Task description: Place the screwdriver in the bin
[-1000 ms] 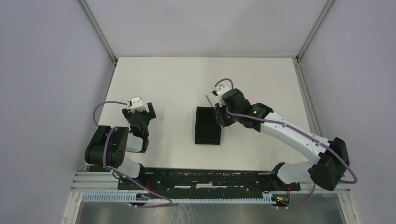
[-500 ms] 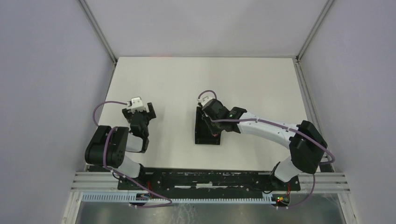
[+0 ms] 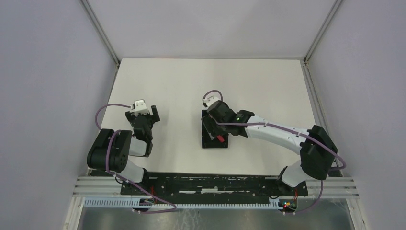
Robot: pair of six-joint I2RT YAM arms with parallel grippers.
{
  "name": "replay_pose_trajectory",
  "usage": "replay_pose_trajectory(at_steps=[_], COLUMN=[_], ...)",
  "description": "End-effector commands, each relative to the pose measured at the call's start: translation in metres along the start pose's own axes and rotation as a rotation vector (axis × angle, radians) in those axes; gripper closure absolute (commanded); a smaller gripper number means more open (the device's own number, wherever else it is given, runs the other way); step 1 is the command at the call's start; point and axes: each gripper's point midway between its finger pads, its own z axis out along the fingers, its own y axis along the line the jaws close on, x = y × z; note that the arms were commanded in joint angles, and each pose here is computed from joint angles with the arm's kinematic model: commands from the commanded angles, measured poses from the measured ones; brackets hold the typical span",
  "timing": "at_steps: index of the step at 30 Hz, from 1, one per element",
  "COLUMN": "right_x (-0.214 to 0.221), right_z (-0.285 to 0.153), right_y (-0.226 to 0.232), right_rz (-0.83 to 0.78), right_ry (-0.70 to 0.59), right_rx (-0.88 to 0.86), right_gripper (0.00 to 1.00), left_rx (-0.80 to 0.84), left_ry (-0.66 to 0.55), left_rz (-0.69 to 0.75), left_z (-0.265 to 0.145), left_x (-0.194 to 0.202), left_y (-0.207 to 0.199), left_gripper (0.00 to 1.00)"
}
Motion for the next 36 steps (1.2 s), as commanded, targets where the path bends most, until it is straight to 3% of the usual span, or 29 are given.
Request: replay_pose_trajectory(at_steps=[1, 2, 6, 10, 17, 21, 28, 36], right_x=[-0.059, -0.065, -0.084, -0.088, -0.036, 0.003, 0.066, 0.071], right_z=[-0.040, -0.046, -0.061, -0.066, -0.070, -0.067, -0.050, -0.052], right_y=[0.007, 0.004, -0.026, -0.089, -0.201, -0.238, -0.264, -0.267], right_rz=[0.015, 0.011, 0.007, 0.070, 0.160, 0.213, 0.242, 0.267], right_ry=[-0.232, -0.266, -0.358, -0.452, -0.650, -0.681, -0.642, -0.641], right_rx=[-0.055, -0.049, 0.032, 0.174, 0.505, 0.641, 0.752, 0.765], right_gripper=[0.15, 0.03, 0.02, 0.02, 0.02, 0.02, 0.02, 0.02], left_rx=[0.006, 0.006, 0.006, 0.007, 0.007, 0.006, 0.007, 0.006], left_ry=[-0.065, -0.064, -0.064, -0.064, -0.066, -0.064, -0.064, -0.063], left_rz=[-0.065, -0.064, -0.065, -0.065, -0.066, -0.065, -0.064, -0.064], left_z=[0.007, 0.007, 0.007, 0.007, 0.007, 0.007, 0.007, 0.007], left_x=[-0.019, -0.019, -0.019, -0.019, -0.019, -0.019, -0.019, -0.018], left_y=[-0.005, -0.004, -0.004, -0.005, -0.005, -0.004, -0.005, -0.005], left_gripper=[0.00, 0.00, 0.00, 0.00, 0.00, 0.00, 0.00, 0.00])
